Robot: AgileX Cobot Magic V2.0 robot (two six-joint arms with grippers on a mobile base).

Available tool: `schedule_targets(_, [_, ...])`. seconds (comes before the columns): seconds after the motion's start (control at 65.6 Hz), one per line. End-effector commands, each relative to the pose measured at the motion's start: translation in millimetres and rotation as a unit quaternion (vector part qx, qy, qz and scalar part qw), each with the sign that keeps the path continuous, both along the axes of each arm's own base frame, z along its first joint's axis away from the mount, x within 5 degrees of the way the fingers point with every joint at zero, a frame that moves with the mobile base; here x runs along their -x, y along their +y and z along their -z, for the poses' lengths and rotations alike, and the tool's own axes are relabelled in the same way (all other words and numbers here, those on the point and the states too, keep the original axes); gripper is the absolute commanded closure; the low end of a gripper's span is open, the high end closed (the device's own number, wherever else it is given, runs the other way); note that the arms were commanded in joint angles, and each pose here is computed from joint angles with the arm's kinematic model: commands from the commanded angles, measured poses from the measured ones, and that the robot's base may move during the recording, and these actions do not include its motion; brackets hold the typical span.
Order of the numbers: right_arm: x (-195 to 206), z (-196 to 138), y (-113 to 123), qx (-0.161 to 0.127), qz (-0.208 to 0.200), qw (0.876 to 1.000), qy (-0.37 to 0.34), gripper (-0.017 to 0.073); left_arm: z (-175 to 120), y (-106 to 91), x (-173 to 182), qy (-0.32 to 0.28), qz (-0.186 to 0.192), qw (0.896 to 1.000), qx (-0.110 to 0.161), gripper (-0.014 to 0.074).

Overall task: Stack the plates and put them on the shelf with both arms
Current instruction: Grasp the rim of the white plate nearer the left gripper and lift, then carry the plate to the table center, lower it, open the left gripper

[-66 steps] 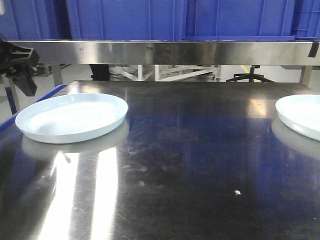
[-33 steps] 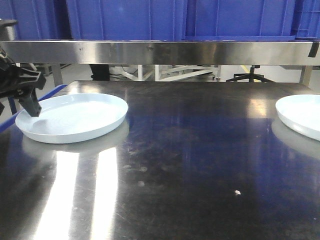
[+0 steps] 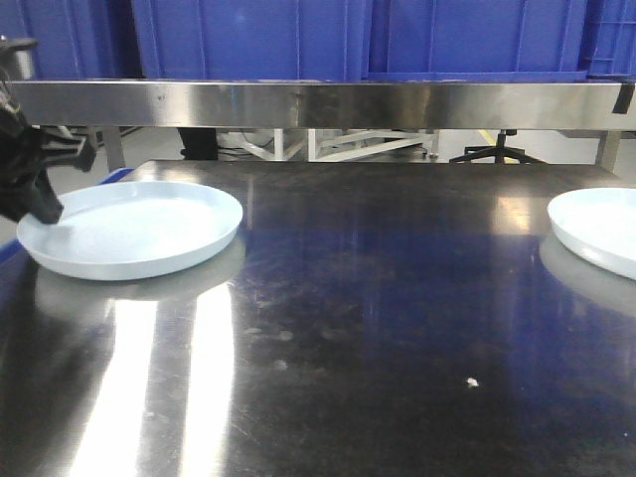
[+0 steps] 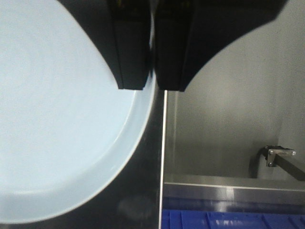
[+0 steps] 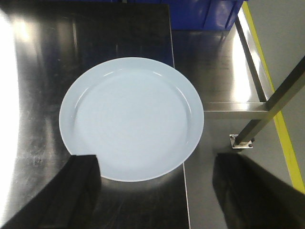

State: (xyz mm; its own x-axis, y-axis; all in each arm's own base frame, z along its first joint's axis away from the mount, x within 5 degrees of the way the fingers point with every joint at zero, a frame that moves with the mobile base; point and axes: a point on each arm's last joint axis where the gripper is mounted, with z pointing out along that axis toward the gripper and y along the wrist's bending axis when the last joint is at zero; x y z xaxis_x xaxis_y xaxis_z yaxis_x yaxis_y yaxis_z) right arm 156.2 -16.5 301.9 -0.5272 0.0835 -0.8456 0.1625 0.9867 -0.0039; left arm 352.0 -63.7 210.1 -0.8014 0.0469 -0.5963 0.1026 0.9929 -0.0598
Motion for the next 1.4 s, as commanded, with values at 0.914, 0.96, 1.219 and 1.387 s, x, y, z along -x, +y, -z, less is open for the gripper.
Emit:
schedule_targets(0.914, [-4,-20,0,0.014,-0.008,0.998,-0.057,-0.0030,-91,-175.3,35,-0.161,0.200,0.959,0.118,0.0493])
schedule_targets(0.96, [-4,-20,0,0.014,-0.008,0.998,-0.057,-0.0030,-84,-179.9,33,-0.158,0.203,0.959,0.117,0.0493])
schedule_targets(1.219, [-4,-20,0,0.014,-0.008,0.998,-0.057,-0.0030,-53,-189.0,22,-0.135,0.203,0.964,0.106,0.0493])
schedule_targets(1.387, [-4,-20,0,0.014,-0.008,0.998,-0.057,-0.0030,-40,-191.1,19,-0.120,0.206,0.967,0.094,0.0386])
